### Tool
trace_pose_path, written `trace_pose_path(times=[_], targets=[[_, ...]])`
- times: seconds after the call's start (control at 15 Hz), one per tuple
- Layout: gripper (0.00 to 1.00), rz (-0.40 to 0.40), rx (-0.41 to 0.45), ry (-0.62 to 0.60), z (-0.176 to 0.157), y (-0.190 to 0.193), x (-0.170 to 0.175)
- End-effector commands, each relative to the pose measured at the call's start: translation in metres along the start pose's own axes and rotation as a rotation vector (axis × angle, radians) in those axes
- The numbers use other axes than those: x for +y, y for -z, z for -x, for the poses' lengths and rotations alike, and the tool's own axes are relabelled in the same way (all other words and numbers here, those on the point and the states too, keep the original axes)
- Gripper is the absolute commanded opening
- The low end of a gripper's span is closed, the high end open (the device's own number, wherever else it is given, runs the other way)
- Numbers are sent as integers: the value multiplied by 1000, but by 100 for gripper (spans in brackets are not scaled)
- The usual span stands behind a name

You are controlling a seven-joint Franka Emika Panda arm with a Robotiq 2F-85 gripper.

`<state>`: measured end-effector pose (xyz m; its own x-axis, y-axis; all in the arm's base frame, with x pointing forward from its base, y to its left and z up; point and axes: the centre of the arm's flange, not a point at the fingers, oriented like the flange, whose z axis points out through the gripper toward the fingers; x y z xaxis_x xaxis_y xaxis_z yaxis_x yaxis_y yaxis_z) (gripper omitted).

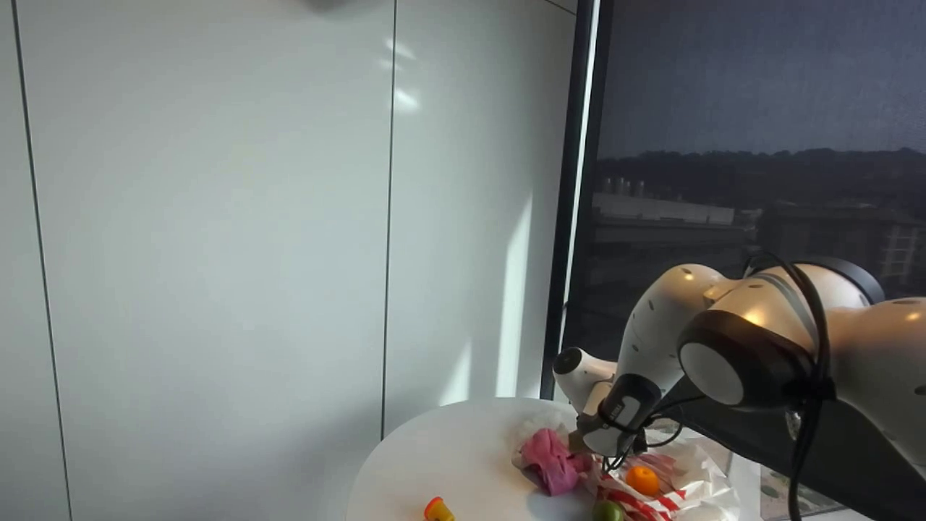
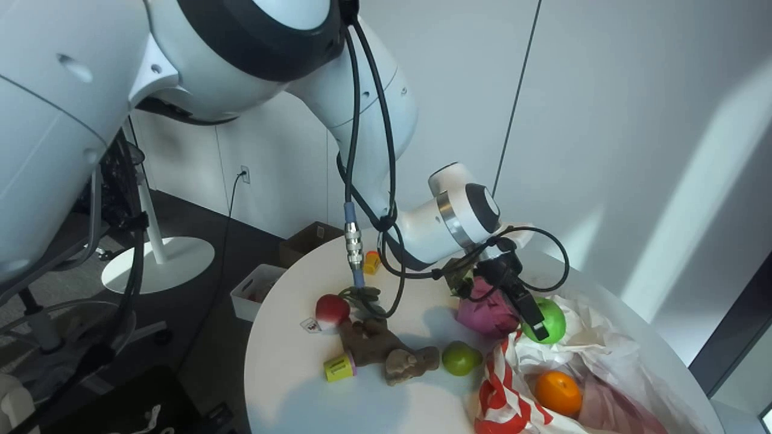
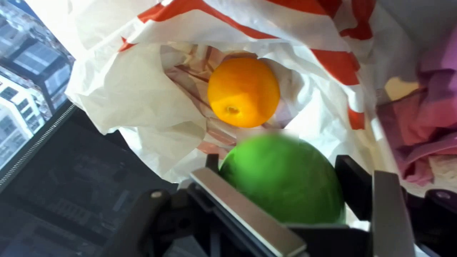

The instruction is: Put the orange, avocado, apple and two yellow containers in the plastic bag.

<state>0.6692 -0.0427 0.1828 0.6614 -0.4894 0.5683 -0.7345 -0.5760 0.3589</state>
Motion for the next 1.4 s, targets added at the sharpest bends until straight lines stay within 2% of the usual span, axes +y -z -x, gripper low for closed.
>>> trace_pose_path(times=[0.0, 0.2, 0.27, 0.4, 0.67, 1.0, 1.13, 1.33], targets=[[56, 138, 5, -134, -16, -48, 6], [56, 199, 20, -220, -26, -78, 13], [95, 201, 14, -241, -28, -81, 15], [100, 184, 5, -268, -28, -74, 16], [100, 171, 48, -281, -25, -25, 20], [100, 89, -67, -107, 1, 54, 19], [100, 74, -133, -12, 18, 71, 15], [100, 62, -237, 105, 41, 76, 11]])
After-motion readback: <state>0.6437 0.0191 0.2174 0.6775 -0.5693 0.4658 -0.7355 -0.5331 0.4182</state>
